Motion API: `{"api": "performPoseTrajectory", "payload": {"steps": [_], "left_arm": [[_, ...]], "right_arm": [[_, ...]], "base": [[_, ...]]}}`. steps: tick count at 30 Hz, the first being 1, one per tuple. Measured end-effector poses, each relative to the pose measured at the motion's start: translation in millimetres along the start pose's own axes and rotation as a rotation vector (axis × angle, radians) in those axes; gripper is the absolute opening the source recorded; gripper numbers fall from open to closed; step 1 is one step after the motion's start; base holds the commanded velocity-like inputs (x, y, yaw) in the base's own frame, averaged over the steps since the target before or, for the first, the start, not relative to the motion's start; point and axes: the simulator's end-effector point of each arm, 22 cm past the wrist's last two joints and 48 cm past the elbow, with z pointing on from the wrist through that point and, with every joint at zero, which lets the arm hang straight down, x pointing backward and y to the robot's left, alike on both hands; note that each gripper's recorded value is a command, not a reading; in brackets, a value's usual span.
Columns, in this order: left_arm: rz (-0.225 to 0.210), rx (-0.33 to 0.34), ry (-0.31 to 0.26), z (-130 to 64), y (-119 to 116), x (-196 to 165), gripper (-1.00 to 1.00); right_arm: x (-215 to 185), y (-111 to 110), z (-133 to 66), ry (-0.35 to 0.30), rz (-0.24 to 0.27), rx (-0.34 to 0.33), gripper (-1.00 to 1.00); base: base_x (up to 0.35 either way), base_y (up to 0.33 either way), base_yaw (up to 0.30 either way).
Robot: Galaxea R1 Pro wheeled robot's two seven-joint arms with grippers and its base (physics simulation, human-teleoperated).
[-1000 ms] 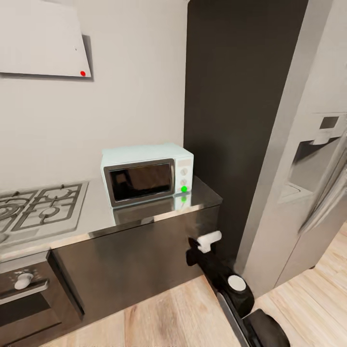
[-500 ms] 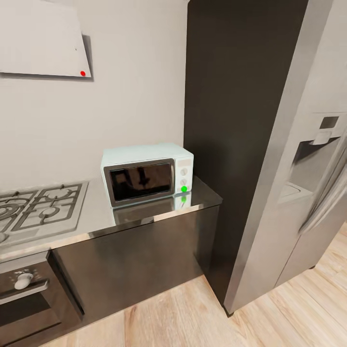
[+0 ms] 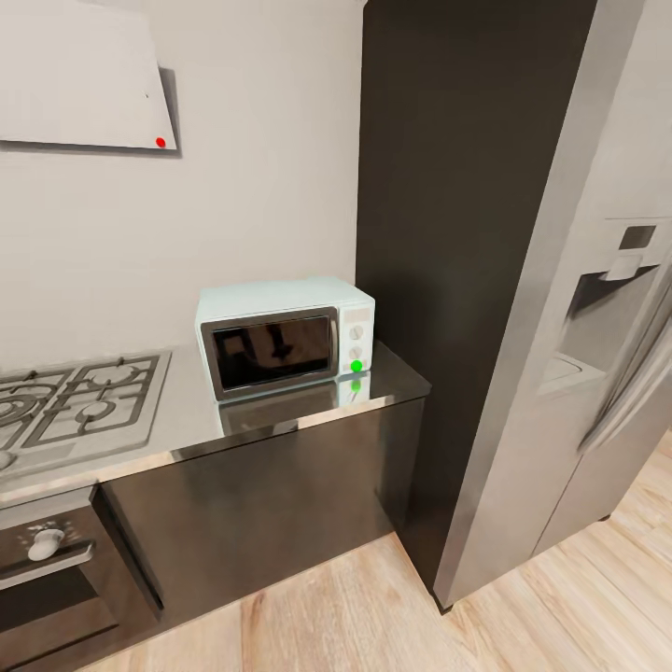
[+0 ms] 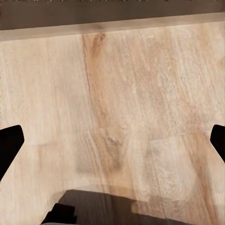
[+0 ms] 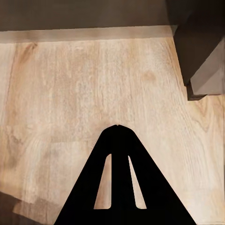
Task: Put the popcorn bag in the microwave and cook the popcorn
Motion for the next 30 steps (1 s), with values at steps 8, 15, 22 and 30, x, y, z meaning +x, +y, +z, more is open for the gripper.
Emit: {"api": "performPoseTrajectory", "payload": {"steps": [8, 15, 22, 30], "left_arm": [[0.095, -0.115, 0.294, -30.5, 105.7, 122.8, 1.00], [0.082, -0.105, 0.361, -43.1, 95.3, 153.6, 1.00], [0.083, -0.105, 0.361, -43.1, 95.3, 153.6, 1.00], [0.082, -0.105, 0.361, -43.1, 95.3, 153.6, 1.00]], "right_arm": [[140.1, -43.0, -44.1, 0.312, 0.138, 0.142, -1.00], [181.3, -37.2, -66.8, 0.412, 0.144, 0.141, -1.00], [181.5, -37.7, -67.0, 0.413, 0.145, 0.143, -1.00], [181.5, -37.3, -66.9, 0.413, 0.144, 0.141, 1.00]], "base": [[0.000, 0.000, 0.000], [0.000, 0.000, 0.000], [0.000, 0.000, 0.000], [0.000, 0.000, 0.000]]}}
